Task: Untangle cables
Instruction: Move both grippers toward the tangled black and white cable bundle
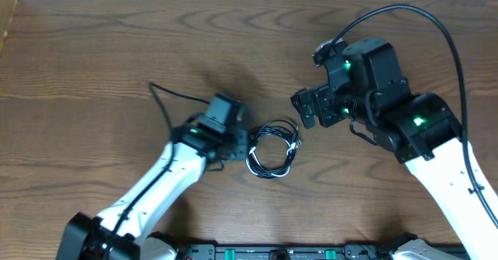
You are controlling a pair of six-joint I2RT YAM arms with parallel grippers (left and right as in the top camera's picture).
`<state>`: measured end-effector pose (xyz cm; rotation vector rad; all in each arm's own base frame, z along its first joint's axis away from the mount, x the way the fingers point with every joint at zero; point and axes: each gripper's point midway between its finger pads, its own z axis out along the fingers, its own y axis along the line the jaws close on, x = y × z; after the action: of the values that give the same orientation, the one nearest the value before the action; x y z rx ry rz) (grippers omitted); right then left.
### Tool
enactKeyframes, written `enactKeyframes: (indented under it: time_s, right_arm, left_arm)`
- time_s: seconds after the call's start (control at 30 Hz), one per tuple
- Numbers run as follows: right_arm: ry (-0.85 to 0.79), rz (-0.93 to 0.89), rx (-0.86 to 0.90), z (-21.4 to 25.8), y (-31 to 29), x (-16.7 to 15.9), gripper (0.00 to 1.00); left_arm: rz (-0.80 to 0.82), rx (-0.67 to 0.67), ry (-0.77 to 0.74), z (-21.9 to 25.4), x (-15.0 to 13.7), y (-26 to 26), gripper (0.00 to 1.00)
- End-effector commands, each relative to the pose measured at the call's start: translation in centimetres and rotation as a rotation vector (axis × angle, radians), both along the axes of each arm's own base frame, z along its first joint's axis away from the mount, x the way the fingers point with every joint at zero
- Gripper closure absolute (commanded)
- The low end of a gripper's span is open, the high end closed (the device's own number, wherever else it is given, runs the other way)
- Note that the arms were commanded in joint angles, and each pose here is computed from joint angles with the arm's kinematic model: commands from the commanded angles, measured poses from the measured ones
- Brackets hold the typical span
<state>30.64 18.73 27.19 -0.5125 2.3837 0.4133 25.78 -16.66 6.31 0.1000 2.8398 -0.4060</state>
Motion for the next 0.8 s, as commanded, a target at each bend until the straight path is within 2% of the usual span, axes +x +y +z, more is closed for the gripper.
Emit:
enactKeyframes:
  time_s: [0.0, 0.17, 0.2, 0.37, 0.77]
  right_arm:
    - [0.012, -0.003, -0.002, 0.1, 0.1, -0.4, 0.01]
    - [0.057, -0.027, -0.061, -1.4, -0.9, -0.8, 0.01]
    - [0.076, -0.028, -0.074, -1.8, -1.1, -1.0, 0.01]
    - [0.115, -0.027, -0.098, -2.6, -1.4, -1.6, 0.01]
    - [0.132, -0.011, -0.123, -3.3, -1.4, -1.7, 0.01]
  left_arm:
    - [-0.004, 0.004, 0.031, -1.1, -1.4, -2.0, 0.68]
    - [-0.023, 0.035, 0.011, -1.6, -2.1, -3.5, 0.67]
    - [-0.022, 0.052, 0.001, -1.6, -2.2, -3.5, 0.58]
    - [0.0, 0.094, -0.032, -1.6, -1.6, -2.8, 0.45]
    - [0.068, 0.196, -0.029, -3.5, -1.1, -1.0, 0.46]
